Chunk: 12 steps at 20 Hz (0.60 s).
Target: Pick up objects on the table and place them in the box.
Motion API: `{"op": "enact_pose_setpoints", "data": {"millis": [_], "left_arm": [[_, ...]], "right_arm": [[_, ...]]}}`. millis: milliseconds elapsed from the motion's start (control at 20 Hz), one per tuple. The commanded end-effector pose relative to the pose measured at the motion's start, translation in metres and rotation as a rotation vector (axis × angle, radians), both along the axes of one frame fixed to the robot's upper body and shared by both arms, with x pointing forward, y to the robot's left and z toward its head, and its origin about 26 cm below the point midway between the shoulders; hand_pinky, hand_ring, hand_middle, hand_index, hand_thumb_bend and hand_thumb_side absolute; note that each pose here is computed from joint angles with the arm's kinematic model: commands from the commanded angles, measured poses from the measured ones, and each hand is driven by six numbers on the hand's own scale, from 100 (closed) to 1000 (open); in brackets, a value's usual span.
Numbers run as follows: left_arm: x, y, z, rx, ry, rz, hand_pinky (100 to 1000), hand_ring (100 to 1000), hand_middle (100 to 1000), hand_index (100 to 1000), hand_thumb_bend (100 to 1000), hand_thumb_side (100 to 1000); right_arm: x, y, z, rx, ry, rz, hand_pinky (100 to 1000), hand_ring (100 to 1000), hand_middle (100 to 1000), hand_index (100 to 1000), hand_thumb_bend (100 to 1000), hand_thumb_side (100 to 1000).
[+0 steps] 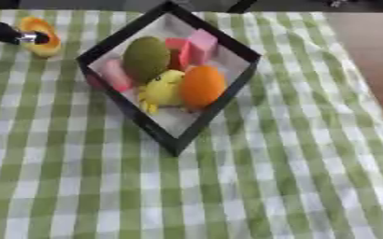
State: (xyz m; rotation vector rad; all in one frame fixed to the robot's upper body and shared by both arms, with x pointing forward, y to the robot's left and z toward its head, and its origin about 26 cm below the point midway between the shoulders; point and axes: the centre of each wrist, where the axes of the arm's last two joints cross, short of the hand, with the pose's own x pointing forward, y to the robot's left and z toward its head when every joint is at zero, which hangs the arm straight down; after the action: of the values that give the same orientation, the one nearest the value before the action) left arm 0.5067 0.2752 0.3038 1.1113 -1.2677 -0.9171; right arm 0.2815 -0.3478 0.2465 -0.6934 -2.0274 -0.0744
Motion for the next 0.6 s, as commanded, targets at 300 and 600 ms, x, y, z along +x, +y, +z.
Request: {"op": "enact_pose_setpoints", "data": {"millis": [300,600], "left_arm": [[-0.001,0.012,0.011,-0.019,-0.016,0.084,826,841,772,847,730,557],[0.001,0.008,0.005,-0.007,0.073,0.072,803,794,719,795,621,542]], "right_arm": [[-0.001,0.004,0.01,-0.03,-0.034,0.006,815,776,762,810,100,592],[-0.001,0.004,0.009,-0.025,-0.034,0.0,815,775,761,810,100,595]]}}
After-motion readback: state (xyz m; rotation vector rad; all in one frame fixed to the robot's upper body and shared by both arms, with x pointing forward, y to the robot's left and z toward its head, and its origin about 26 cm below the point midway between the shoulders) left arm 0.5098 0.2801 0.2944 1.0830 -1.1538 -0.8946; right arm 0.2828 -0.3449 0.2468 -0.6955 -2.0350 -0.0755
